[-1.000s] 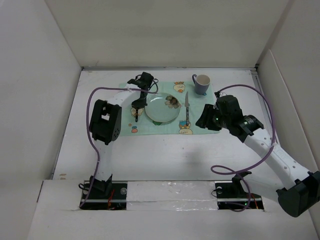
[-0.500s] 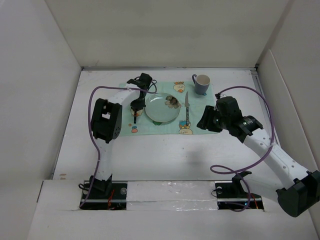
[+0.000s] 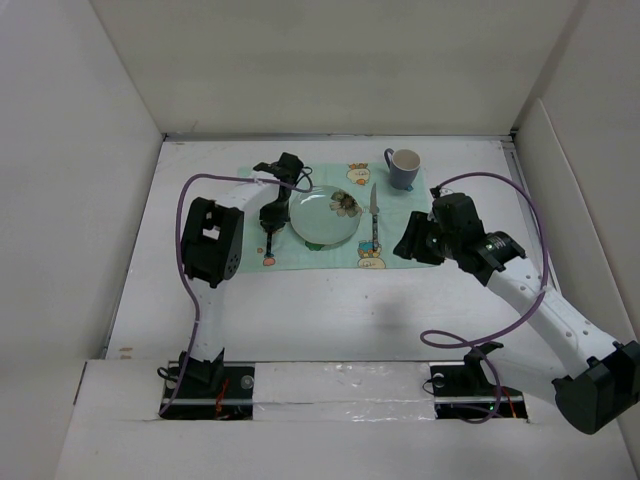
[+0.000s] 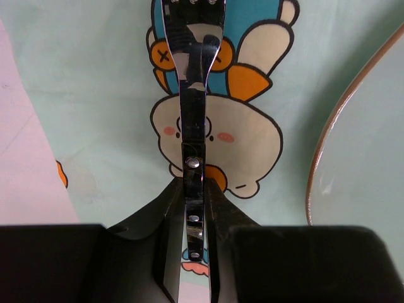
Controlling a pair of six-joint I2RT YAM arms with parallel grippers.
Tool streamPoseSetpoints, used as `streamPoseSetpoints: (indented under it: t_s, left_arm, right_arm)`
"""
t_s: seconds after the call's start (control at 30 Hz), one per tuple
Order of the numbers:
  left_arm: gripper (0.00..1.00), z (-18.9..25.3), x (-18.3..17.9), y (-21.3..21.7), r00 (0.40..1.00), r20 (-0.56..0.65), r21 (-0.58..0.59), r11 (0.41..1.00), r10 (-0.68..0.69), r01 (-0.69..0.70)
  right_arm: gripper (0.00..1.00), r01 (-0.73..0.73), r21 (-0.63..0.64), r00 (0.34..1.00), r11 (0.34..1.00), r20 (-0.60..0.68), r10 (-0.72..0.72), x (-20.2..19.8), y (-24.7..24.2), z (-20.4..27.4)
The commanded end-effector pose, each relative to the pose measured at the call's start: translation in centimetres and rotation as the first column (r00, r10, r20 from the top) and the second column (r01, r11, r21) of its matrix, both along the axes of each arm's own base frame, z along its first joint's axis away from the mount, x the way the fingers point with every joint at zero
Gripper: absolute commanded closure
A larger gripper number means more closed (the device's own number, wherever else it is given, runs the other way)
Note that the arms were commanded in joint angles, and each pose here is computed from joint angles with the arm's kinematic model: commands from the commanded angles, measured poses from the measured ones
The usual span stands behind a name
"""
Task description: Set the dinner table for one person
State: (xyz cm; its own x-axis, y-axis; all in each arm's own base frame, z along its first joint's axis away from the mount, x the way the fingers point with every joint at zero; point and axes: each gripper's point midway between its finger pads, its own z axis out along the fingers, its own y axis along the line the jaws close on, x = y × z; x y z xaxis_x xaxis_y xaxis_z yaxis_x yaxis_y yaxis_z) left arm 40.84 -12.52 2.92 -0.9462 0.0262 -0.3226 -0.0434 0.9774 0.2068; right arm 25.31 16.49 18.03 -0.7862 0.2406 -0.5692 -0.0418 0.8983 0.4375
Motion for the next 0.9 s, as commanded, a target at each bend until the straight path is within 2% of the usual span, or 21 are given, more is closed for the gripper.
streamPoseSetpoints:
  t_s: [0.0, 0.23, 0.27, 0.47, 0.5, 0.57, 0.67, 0.73, 0.8, 0.83, 0.87]
  left_arm:
    - [1.0, 2.5, -0.4, 0.3, 0.999, 0.038, -0.024, 1.0, 0.021, -0.02]
    - [1.0, 2.4, -0.4, 0.4, 0.998, 0.047, -0.021, 0.999, 0.042, -0.041]
    - [0.93, 2.7, -0.1, 0.4, 0.997, 0.059, -0.019, 0.999, 0.047, -0.046]
    - [0.7, 4.7, 0.6, 0.9, 0.988, 0.126, -0.007, 0.996, 0.085, -0.085]
    - [0.62, 5.6, 0.7, 1.1, 0.984, 0.15, -0.011, 0.995, 0.095, -0.095]
    - [0.57, 6.5, 0.9, 1.2, 0.979, 0.175, -0.012, 0.994, 0.106, -0.106]
    - [0.58, 9.4, 1.2, 1.1, 0.964, 0.238, -0.047, 0.992, 0.122, -0.114]
    - [0.59, 12.3, 1.4, 0.8, 0.945, 0.297, -0.097, 0.989, 0.138, -0.113]
    - [0.61, 16.2, 1.3, 0.3, 0.919, 0.367, -0.169, 0.982, 0.146, -0.089]
    - [0.61, 20.9, 0.9, 0.1, 0.875, 0.453, -0.241, 0.968, 0.171, -0.064]
    - [0.61, 20.9, 0.9, 0.1, 0.875, 0.454, -0.242, 0.968, 0.171, -0.064]
  right_arm:
    - [0.48, 0.013, 0.009, 1.0, 1.0, 0.022, -0.013, 0.5, -0.1, 0.3]
    - [0.48, 0.003, 0.011, 1.0, 1.0, 0.018, -0.003, 0.4, 0.0, 0.3]
    - [0.48, 0.002, 0.011, 1.0, 1.0, 0.022, -0.002, 0.4, 0.0, 0.4]
    - [0.48, 0.006, 0.007, 1.0, 1.0, 0.022, -0.006, 0.3, -0.2, 0.5]
    - [0.48, 0.007, 0.008, 1.0, 1.0, 0.028, -0.008, 0.3, -0.2, 0.8]
    - [0.48, 0.011, 0.006, 1.0, 1.0, 0.03, -0.011, 0.3, -0.3, 0.9]
    - [0.49, 0.014, 0.006, 0.999, 1.0, 0.047, -0.015, 0.3, -0.4, 1.7]
    - [0.72, 0.016, 0.022, 0.997, 1.0, 0.081, -0.018, 0.4, -0.4, 3.4]
    - [1.0, 0.04, 0.047, 0.991, 0.998, 0.128, -0.045, 0.5, -0.7, 5.7]
    - [1.0, 0.036, 0.137, 0.961, 0.99, 0.266, -0.072, 0.3, -0.8, 11.7]
    - [1.0, 0.036, 0.137, 0.961, 0.99, 0.268, -0.072, 0.3, -0.8, 11.7]
